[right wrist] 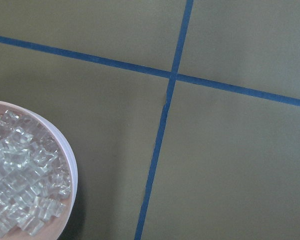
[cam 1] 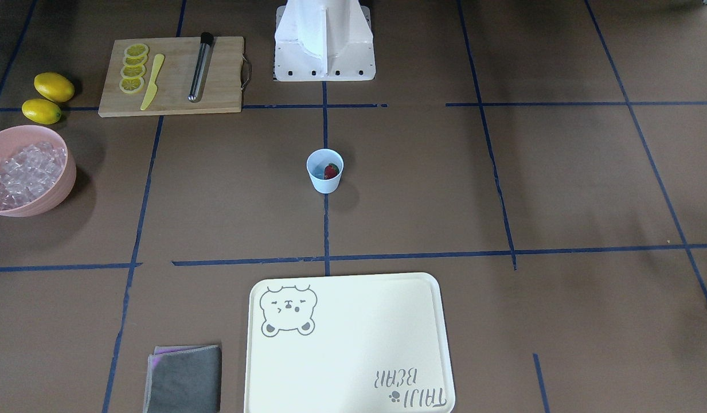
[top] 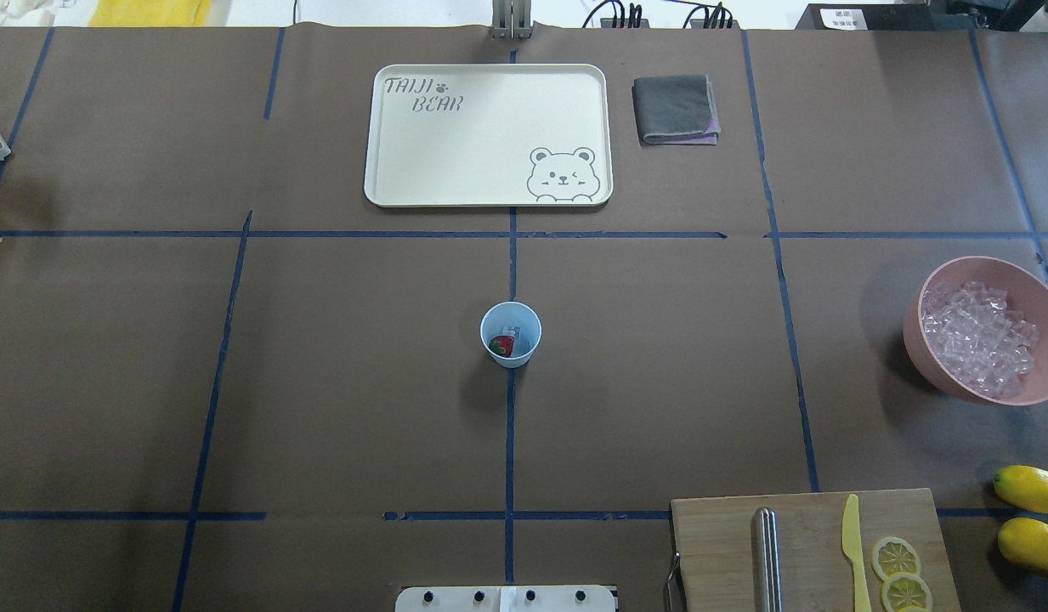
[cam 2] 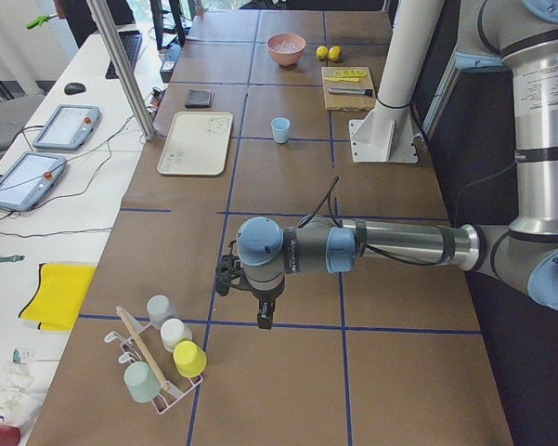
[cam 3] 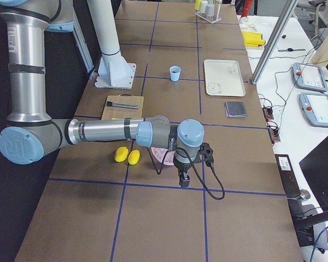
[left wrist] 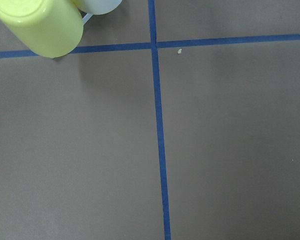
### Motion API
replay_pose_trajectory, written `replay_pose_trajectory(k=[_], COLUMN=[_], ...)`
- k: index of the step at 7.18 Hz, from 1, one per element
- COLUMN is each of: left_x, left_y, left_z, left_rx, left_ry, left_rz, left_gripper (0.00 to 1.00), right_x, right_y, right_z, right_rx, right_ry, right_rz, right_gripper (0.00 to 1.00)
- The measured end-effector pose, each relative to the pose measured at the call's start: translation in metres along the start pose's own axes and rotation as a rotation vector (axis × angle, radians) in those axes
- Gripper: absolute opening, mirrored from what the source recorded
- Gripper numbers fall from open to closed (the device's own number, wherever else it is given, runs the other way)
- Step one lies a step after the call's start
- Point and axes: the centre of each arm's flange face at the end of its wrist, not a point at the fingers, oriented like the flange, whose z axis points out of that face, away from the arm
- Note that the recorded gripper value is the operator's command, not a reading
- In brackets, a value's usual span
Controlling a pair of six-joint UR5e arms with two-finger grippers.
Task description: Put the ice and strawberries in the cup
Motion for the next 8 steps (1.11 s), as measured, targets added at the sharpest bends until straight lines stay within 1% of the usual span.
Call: replay_pose_trajectory(k=[8], left_x=[-0.0040], left_y=[0.0058], left_z=[0.0057], left_rx=[-0.015], left_ry=[-0.002], left_rz=[-0.012], left_gripper=[1.00], right_x=[-0.0015], right_y=[-0.0011], right_z=[-0.0018], right_rx=[0.007], right_ry=[0.000], right_rz=[-0.007], right_gripper=[1.00])
